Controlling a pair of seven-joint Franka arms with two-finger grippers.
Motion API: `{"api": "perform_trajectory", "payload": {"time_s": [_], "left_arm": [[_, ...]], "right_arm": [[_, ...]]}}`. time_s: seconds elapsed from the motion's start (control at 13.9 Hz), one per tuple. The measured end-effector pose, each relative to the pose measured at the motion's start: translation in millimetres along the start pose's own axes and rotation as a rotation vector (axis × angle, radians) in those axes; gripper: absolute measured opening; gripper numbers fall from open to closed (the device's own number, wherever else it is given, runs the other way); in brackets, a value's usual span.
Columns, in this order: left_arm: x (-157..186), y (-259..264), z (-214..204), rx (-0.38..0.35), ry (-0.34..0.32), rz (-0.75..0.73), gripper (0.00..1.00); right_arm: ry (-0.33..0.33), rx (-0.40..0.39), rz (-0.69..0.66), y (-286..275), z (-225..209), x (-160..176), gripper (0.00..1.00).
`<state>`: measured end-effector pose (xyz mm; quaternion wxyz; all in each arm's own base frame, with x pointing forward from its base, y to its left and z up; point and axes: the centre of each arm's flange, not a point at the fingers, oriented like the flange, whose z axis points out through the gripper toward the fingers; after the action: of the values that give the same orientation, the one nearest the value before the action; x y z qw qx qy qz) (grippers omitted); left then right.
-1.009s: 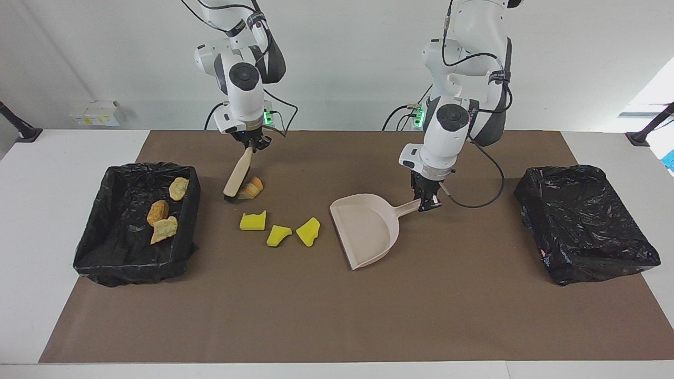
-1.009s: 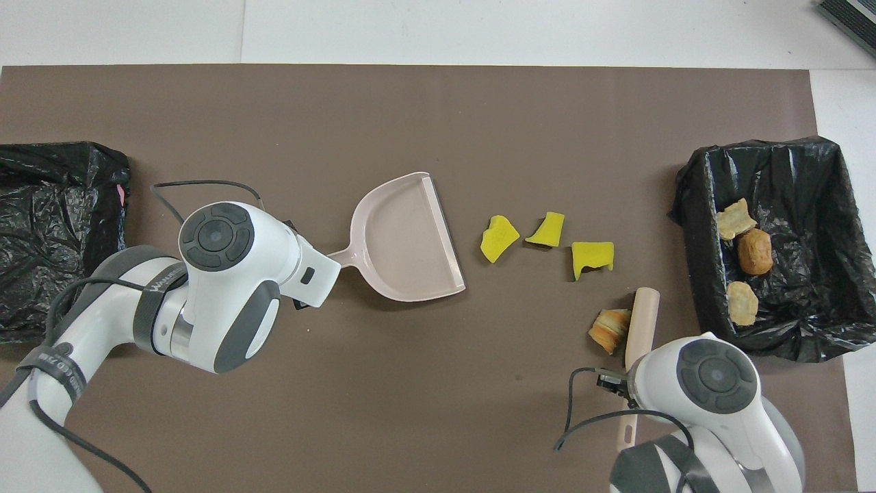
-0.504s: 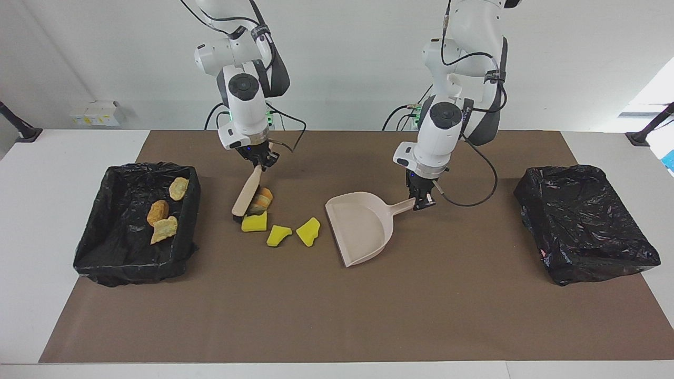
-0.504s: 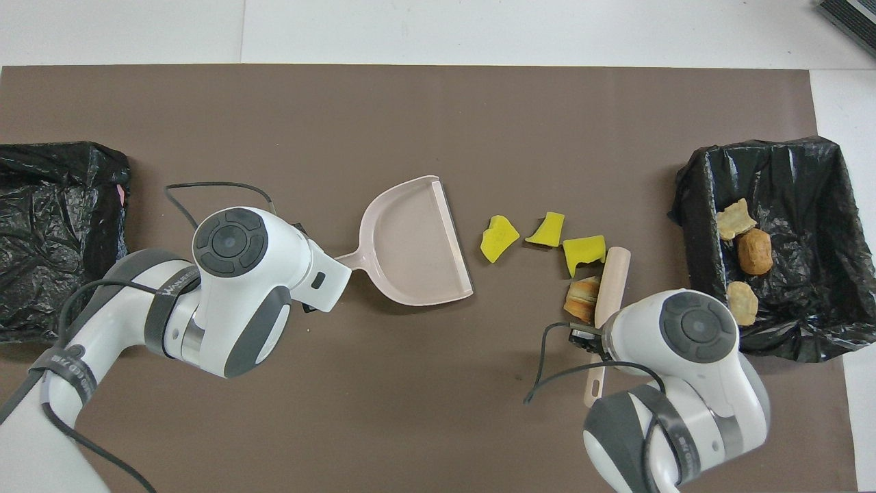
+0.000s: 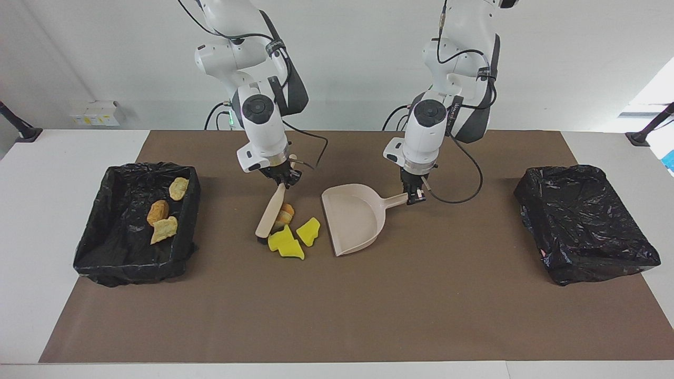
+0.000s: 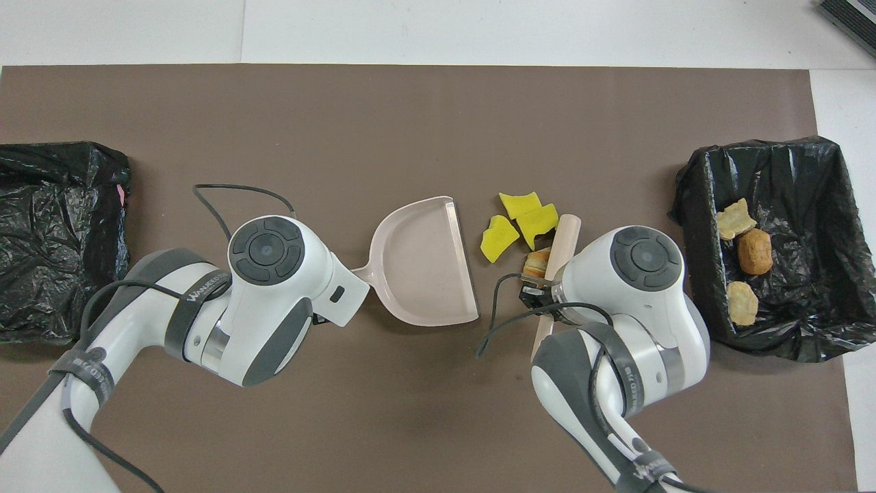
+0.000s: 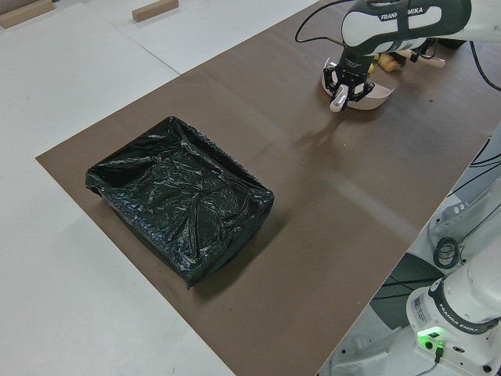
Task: Sweep and dump trash in bin
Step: 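Sweep the sponge pieces and orange chunk into the dustpan with the right gripper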
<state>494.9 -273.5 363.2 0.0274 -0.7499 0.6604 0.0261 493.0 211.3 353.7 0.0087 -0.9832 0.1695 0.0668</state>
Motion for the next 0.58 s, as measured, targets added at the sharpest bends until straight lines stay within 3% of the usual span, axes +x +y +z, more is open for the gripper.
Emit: {"api": "perform_trajectory", "payload": {"time_s": [0.29, 0.58], "left_arm": [[2.9, 2.1, -2.9, -0.004, -0.016, -0.02, 0.33], [3.2, 2.4, -2.7, -0.004, -0.017, -0.054, 0.33]], "right_arm": [[-0.008, 0.001, -0.165, -43.6, -3.5, -30.0, 0.25], [-0.076, 0.111, -0.388, -59.8, -5.0, -45.8, 0.25]]}}
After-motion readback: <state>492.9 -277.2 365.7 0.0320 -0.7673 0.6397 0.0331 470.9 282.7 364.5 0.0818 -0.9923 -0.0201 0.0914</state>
